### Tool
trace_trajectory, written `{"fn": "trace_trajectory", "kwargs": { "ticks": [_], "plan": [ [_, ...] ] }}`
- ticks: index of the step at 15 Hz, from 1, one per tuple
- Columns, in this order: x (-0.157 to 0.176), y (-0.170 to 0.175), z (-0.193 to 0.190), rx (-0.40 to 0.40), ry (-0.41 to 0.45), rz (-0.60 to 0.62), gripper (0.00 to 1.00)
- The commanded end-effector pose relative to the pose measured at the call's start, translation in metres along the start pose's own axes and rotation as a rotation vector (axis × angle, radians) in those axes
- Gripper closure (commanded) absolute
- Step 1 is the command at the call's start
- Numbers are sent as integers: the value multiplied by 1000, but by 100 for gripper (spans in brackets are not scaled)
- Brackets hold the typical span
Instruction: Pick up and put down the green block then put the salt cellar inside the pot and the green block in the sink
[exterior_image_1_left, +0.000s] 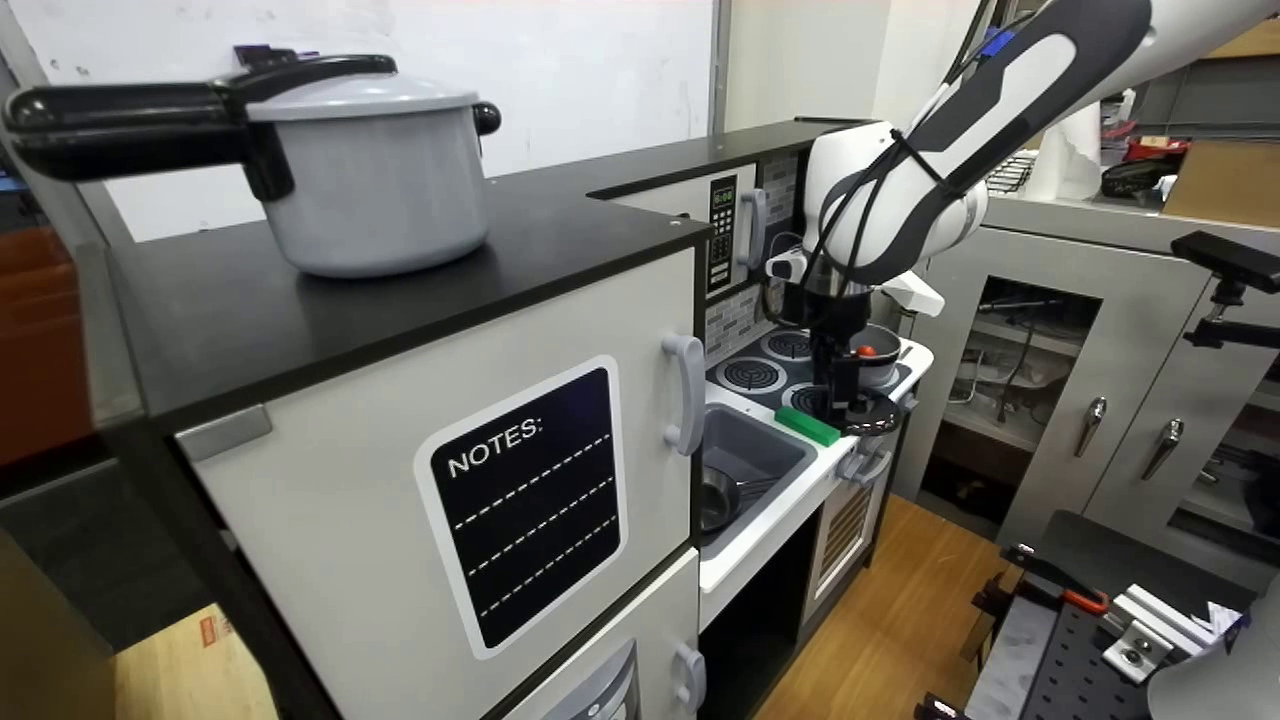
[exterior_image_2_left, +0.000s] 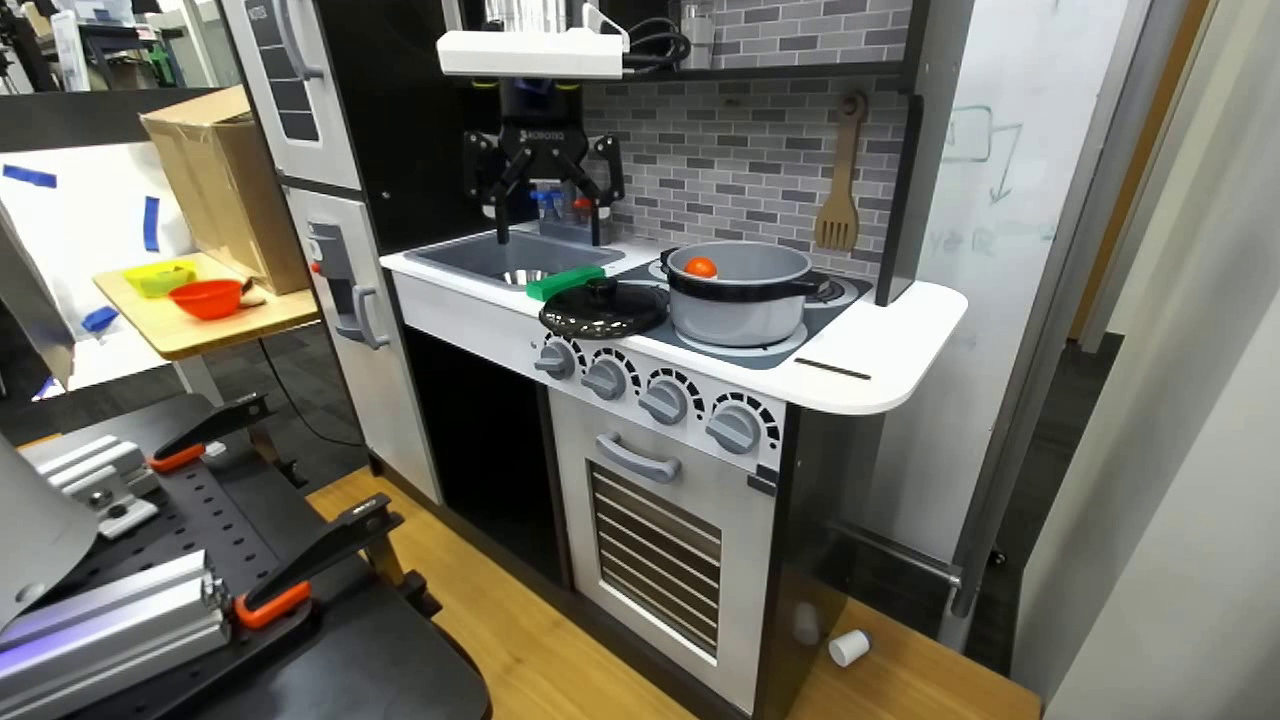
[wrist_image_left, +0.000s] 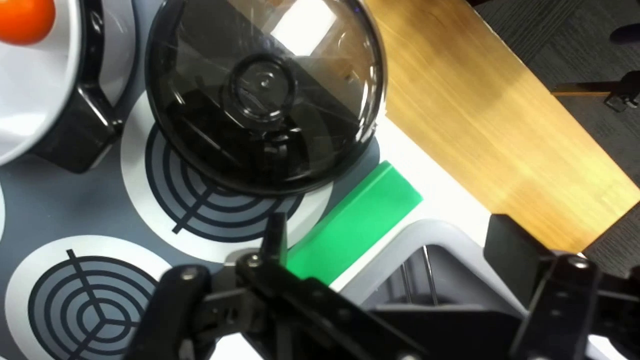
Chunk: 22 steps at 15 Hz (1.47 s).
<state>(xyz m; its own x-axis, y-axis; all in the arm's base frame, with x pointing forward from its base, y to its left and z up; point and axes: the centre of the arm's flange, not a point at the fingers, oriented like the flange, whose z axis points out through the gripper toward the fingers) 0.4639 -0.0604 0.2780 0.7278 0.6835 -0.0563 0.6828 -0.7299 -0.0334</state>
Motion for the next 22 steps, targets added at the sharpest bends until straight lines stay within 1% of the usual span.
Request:
{"fn": "trace_trajectory", "kwargs": {
  "ticks": [1,5,9,14,18,22],
  "plan": [
    [-14,-10,-9,21,40,35,0],
    [-20,-17,-8,53,72,81,0],
    [-7,-16,-7,62,86,67,0],
    [10,-7,8,58,51,45,0],
    [12,2,29,70,16,49,0],
    [14,14,40,81,3,60,0]
  ]
}}
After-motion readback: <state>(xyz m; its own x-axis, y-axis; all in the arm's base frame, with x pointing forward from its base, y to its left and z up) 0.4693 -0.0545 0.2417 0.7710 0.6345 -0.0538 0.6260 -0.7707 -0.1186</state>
